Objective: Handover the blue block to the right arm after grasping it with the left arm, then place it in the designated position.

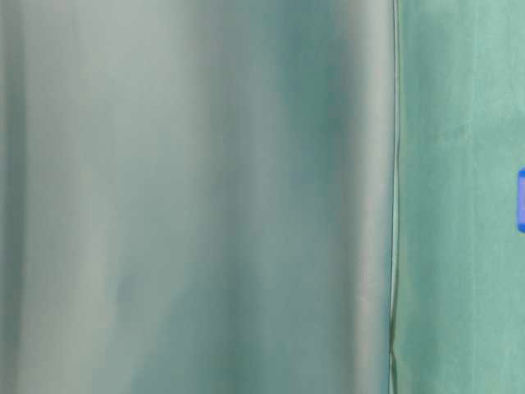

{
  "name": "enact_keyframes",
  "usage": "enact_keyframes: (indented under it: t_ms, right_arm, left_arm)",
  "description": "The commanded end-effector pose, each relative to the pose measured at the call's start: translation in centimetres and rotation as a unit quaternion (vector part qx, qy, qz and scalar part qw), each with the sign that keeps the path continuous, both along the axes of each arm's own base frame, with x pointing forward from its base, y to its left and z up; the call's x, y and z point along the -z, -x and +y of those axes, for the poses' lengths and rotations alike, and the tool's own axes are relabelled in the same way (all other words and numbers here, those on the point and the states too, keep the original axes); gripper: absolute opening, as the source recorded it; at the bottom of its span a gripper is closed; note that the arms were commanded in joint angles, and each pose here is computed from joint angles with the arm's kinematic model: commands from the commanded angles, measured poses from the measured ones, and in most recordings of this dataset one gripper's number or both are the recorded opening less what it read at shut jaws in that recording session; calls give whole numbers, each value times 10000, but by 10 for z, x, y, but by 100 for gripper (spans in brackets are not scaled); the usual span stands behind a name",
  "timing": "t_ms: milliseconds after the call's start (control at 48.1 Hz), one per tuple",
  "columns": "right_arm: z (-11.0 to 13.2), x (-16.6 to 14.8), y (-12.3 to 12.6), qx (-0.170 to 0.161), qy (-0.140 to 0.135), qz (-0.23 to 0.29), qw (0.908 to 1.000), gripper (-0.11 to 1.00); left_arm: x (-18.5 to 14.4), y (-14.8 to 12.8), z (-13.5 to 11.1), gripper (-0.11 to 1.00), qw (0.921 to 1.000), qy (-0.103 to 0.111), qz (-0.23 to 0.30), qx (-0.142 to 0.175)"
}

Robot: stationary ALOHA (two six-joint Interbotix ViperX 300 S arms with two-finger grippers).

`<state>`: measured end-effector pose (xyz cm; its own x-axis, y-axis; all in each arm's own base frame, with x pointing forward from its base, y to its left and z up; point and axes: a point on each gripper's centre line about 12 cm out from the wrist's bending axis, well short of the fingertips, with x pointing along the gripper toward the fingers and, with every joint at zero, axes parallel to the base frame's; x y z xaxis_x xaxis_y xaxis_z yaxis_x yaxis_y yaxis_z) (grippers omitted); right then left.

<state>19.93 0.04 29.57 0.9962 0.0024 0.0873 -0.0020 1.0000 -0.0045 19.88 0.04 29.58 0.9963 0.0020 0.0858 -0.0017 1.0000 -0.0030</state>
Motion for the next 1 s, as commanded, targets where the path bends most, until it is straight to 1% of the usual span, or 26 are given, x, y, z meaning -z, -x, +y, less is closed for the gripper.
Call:
enact_keyframes:
  t_ms: [0,187,270,353,540,582,623,665,727,810,893,935,976]
  right_arm:
    - [1,-4,-1,-29,-53,-7,10000,0]
    - [1,0,-3,-27,-44,384,9993,0]
    - [1,-2,-3,-28,-59,368,9993,0]
    - [1,-5,-3,-21,-98,345,9994,0]
    - [1,-6,-3,-23,-167,338,9993,0]
    - [1,-5,-3,-25,-197,353,9992,0]
    - [1,-5,-3,-26,-228,369,9991,0]
    - [0,-5,-3,-12,-259,384,9989,1]
    - [-1,-5,-3,0,-321,376,9988,9]
    - [-1,-6,-3,19,-391,367,9986,30]
    - [-1,-6,-3,17,-414,367,9985,57]
    - [-1,-6,-3,16,-406,367,9985,69]
    - [-2,-6,-3,24,-406,375,9985,80]
  left_arm:
    - [-4,-3,-3,2,9999,15,84,70]
    - [-2,-5,-3,2,9998,14,184,78]
    - [-2,-6,-3,2,9997,14,215,86]
    - [-2,-7,-4,2,9997,-40,230,84]
    - [-2,-7,-4,2,9996,-48,260,84]
    - [-2,-7,-4,4,9996,-48,260,84]
    - [-3,-7,-4,9,9996,-47,253,84]
    - [-3,-7,-4,17,9996,-47,253,84]
    - [-3,-7,-3,32,9997,-40,245,77]
    - [-3,-6,-4,56,9997,-32,238,85]
    - [-5,-6,-4,80,9997,-17,222,86]
    - [-6,-7,-4,90,9997,-17,207,86]
    - [-6,-7,-4,96,9997,-17,207,86]
